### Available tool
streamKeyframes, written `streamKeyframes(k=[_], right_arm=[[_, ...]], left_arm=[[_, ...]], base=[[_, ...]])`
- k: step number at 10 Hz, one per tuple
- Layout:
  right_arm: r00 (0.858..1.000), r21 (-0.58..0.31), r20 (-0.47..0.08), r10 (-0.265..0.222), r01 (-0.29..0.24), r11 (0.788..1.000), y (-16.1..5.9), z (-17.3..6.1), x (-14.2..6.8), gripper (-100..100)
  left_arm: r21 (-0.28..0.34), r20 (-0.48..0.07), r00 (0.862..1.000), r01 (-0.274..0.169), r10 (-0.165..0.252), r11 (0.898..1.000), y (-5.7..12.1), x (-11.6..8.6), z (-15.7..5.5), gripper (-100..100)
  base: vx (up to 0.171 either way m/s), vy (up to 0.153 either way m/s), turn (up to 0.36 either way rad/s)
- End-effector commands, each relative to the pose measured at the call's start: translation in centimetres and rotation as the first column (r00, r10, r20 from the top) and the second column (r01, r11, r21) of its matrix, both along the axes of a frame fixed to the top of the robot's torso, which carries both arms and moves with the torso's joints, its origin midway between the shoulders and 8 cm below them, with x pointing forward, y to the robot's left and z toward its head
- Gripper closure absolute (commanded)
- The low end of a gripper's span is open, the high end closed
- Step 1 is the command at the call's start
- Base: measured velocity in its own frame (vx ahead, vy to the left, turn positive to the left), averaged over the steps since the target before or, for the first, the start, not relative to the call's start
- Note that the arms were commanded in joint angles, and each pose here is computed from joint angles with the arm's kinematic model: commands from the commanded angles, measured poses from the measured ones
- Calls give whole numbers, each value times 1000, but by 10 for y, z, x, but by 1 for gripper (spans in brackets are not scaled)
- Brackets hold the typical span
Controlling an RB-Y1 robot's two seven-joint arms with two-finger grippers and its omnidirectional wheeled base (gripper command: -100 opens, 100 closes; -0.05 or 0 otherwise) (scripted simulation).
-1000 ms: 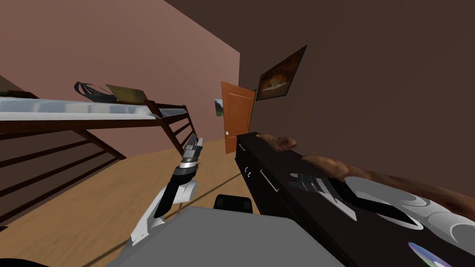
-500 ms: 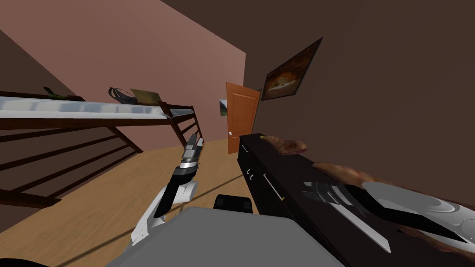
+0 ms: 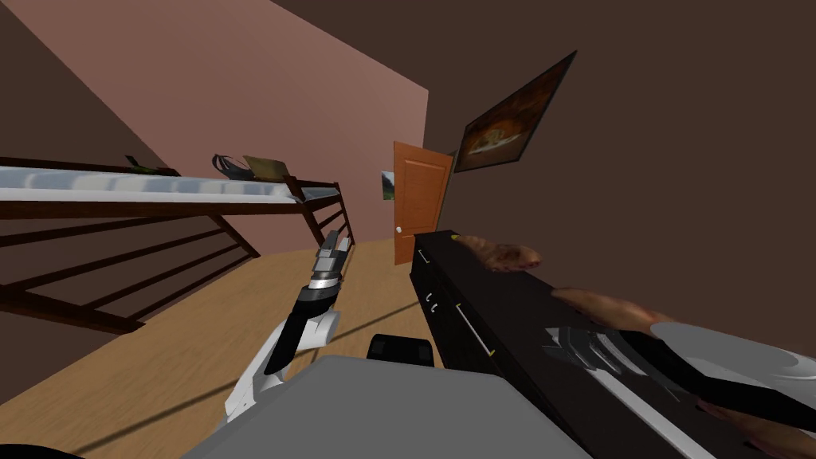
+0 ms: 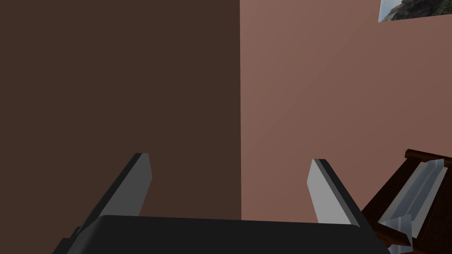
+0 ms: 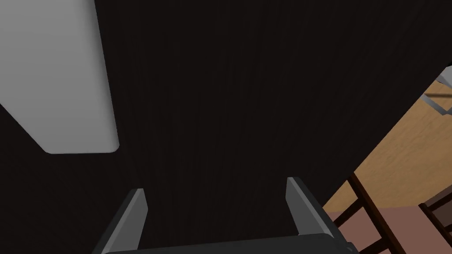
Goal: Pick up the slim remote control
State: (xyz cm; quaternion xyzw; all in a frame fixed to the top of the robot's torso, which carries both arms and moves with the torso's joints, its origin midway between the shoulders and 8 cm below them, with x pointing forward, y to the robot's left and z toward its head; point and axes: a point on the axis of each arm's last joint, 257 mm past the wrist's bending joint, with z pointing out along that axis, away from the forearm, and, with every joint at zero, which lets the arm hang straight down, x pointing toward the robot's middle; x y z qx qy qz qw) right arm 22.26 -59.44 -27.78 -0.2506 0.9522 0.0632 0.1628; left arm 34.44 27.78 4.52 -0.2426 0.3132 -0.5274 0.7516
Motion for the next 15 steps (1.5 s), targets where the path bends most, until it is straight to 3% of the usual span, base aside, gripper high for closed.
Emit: streamKeyframes(k=[1,3,4,5,6,8,10,11,14,15], right_arm=[[1000,-22,-22,-14,14,1000,-13,1,-8,-100],[991,-90,-113,-71,61,994,-48,-1,-51,-100],[991,-98,-112,-78,68,993,-53,0,-51,-100],[983,-124,-152,-104,85,989,-65,-1,-72,-100],[982,-130,-151,-109,90,987,-68,0,-72,-100],[962,-176,-219,-164,126,976,-90,-2,-111,-100],[962,-176,-219,-164,126,976,-90,-2,-111,-100],[942,-197,-269,-201,151,969,-99,-8,-143,-100],[943,-195,-267,-200,151,969,-99,-8,-140,-100],[943,-196,-266,-200,150,969,-100,-7,-140,0]], left_arm=[[0,0,1000,0,0,1000,0,0,0,0],[0,0,1000,0,0,1000,0,0,0,0],[0,0,1000,0,0,1000,0,0,0,0],[0,0,1000,0,0,1000,0,0,0,0],[0,0,1000,0,0,1000,0,0,0,0],[0,0,1000,0,0,1000,0,0,0,0],[0,0,1000,0,0,1000,0,0,0,0],[0,0,1000,0,0,1000,0,0,0,0],[0,0,1000,0,0,1000,0,0,0,0],[0,0,1000,0,0,1000,0,0,0,0]], base=[[18,-20,70],[28,-29,136],[28,-31,79],[27,-26,91],[18,-21,52],[18,-26,105],[12,-22,10],[13,-25,100],[10,-19,16],[0,0,0]])
